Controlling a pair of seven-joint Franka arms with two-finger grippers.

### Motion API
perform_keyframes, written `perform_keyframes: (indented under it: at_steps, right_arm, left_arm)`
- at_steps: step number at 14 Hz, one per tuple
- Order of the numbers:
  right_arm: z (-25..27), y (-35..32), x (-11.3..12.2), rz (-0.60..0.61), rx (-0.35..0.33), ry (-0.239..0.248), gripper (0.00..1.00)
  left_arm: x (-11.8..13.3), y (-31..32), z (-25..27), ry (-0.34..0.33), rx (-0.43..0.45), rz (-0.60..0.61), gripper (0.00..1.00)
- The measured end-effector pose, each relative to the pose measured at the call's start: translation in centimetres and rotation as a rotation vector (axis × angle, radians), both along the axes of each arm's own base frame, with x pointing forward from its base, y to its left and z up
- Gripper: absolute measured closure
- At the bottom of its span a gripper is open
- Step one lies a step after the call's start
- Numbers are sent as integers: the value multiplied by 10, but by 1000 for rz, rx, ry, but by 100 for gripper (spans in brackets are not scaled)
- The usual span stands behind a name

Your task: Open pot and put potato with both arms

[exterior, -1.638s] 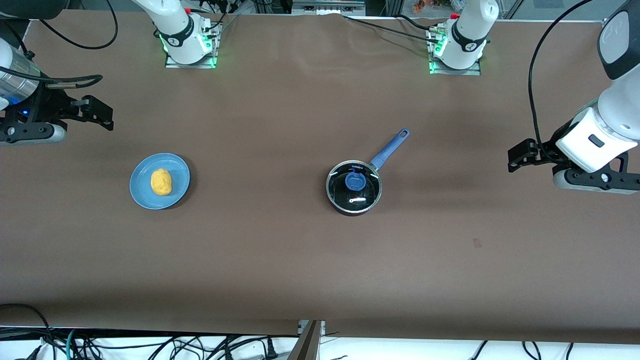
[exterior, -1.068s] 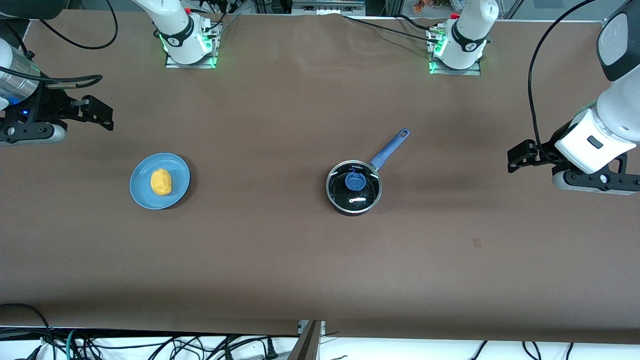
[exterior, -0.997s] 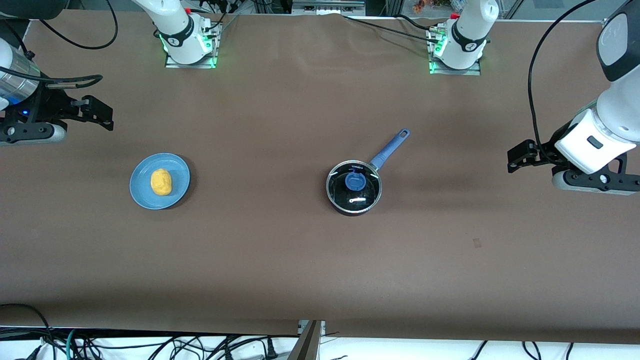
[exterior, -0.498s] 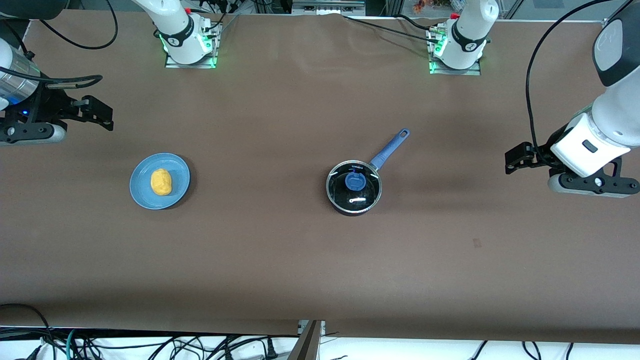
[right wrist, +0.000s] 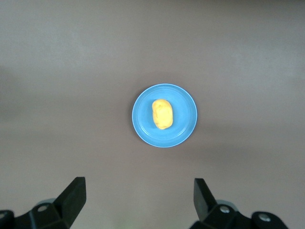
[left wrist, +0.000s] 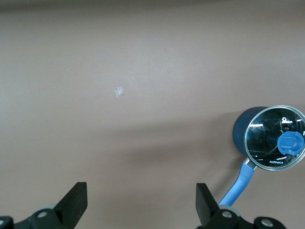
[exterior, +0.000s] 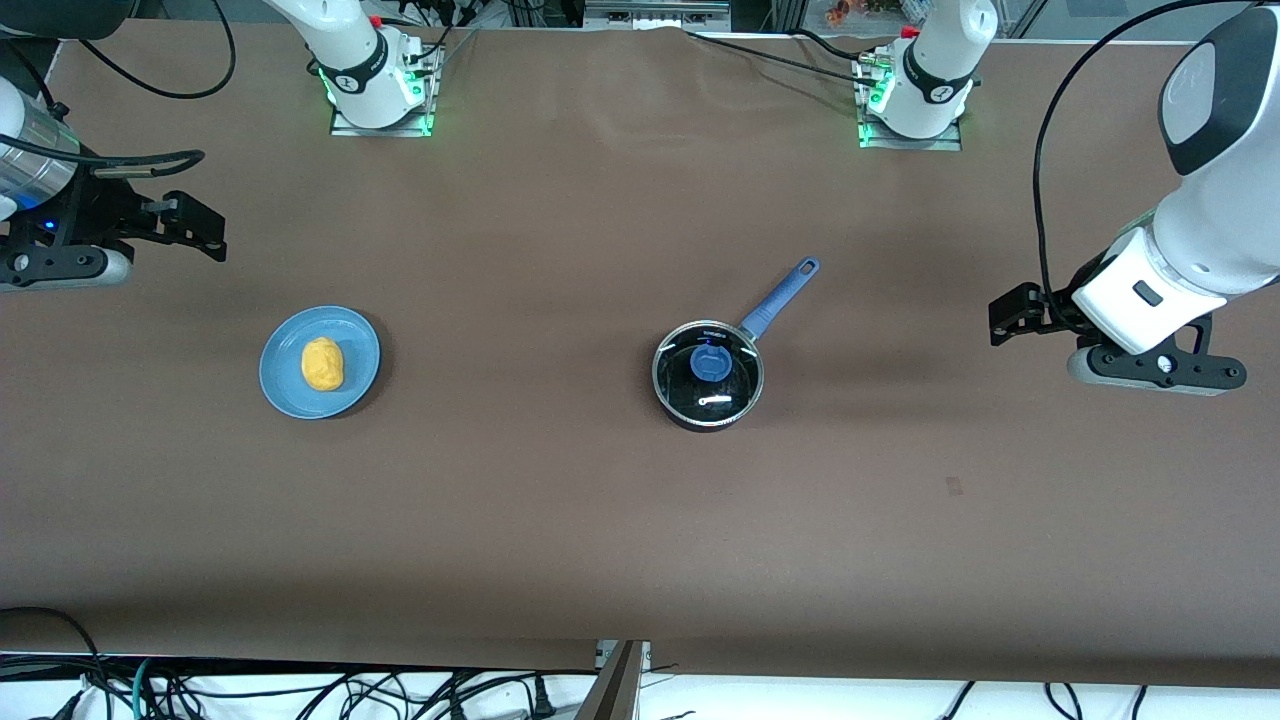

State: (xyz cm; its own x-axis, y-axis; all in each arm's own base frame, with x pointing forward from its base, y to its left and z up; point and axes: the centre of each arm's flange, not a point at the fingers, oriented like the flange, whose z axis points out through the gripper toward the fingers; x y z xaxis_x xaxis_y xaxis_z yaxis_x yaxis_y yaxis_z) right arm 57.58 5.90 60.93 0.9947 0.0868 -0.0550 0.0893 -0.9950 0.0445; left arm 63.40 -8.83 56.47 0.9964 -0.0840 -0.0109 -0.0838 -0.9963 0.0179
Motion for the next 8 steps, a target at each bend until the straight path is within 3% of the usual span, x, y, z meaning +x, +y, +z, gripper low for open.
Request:
perform_keyframes:
  at_steps: [8]
  right_arm:
    - [0,0,0,0,0,0,0]
  left_arm:
    - [0,0,-5,11,1,1,0]
